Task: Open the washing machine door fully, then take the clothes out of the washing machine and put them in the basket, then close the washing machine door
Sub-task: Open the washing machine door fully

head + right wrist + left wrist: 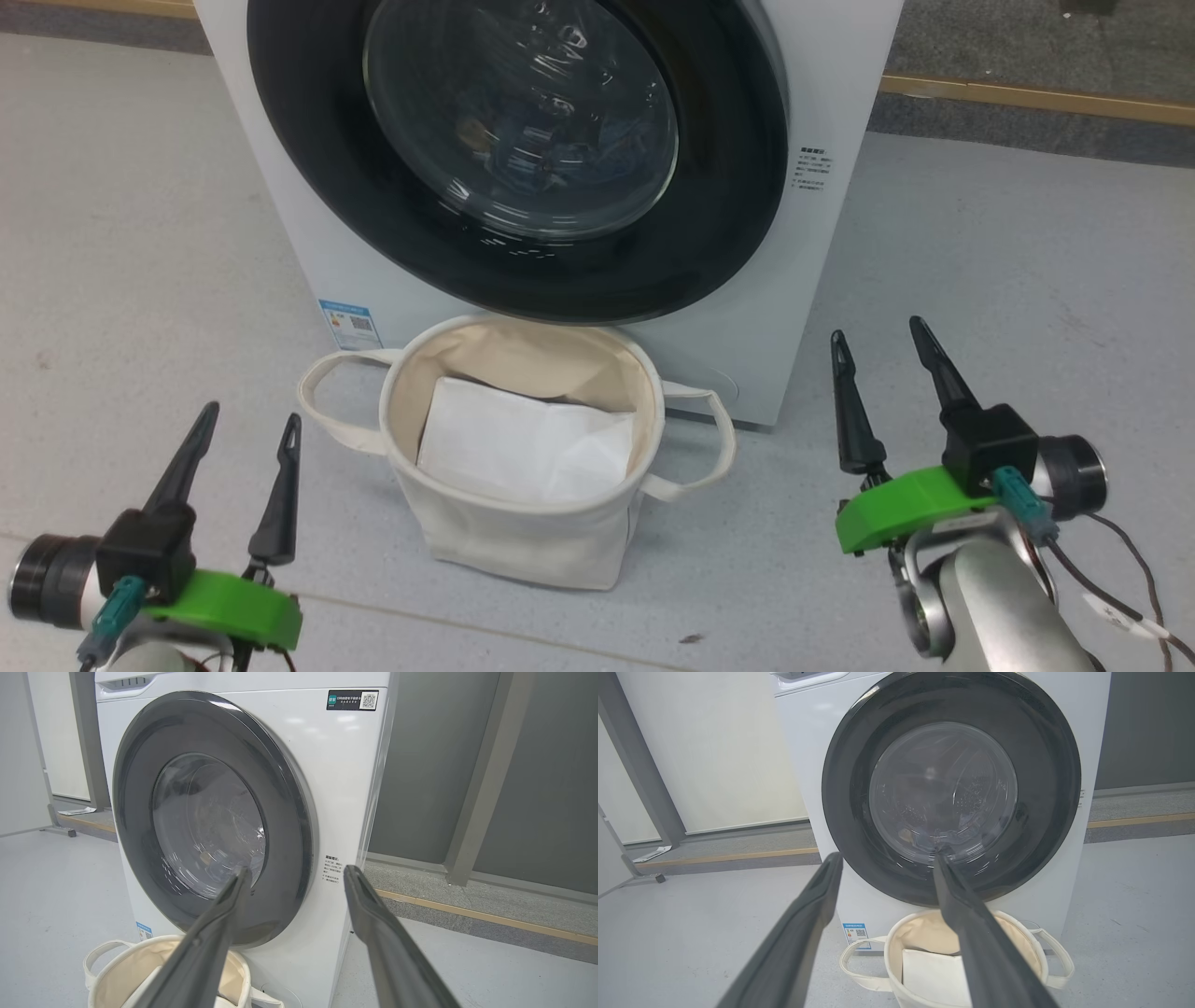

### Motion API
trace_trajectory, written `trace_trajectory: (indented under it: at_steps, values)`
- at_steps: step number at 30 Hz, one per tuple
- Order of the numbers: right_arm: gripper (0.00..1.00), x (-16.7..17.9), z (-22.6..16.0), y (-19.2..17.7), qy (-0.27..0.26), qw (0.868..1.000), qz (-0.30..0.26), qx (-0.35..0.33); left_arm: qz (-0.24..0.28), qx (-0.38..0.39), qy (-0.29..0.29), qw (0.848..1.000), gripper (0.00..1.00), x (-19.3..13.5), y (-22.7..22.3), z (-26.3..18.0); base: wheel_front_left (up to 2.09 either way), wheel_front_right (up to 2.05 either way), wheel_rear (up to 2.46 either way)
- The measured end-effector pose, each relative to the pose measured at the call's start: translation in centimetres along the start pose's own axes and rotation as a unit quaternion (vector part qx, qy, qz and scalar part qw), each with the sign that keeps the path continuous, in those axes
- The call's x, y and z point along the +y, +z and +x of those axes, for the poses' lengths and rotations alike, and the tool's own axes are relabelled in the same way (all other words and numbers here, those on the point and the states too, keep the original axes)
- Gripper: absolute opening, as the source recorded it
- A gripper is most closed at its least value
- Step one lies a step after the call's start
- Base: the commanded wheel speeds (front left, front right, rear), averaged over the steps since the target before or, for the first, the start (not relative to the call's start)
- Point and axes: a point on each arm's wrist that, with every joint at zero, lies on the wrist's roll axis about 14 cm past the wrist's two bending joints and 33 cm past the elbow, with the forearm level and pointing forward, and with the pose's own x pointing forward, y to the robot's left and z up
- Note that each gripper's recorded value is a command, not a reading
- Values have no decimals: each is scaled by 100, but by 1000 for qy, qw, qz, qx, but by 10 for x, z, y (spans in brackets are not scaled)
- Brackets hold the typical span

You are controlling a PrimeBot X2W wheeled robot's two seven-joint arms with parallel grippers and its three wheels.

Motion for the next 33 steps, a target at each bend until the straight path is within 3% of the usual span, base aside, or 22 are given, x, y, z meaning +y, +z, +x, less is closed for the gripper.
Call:
trace_trajectory:
  at_steps: [10, 11, 12, 13, 21, 25, 33]
  values:
    - [100, -4, 0, 0, -10, 1000, 28, -2, -1, 4, -7, 1000, 100, -4, -3, 0, 0, 0, 0]
    - [94, -4, 0, 1, -10, 1000, 29, -4, -2, 5, -7, 1000, 100, -5, -4, 0, 0, 0, 0]
    - [14, -4, 0, 2, -10, 1000, 28, -6, -2, 6, -8, 1000, 100, -5, -4, 0, 0, 0, 0]
    - [0, -5, 0, 3, -12, 999, 32, -7, -2, 7, -8, 1000, 100, -6, -5, 0, 0, 0, 0]
    - [0, -24, -1, 2, -49, 995, 91, -15, -7, 14, -19, 1000, 100, -16, -11, 1, 0, 0, 0]
    - [0, -51, -3, -17, -105, 975, 198, -9, -19, 31, -32, 999, 100, -30, -24, 2, 0, 0, 0]
    - [0, -110, 21, -31, -138, 950, 280, -8, -36, 51, -45, 997, 100, -46, -41, 16, 0, 0, 0]
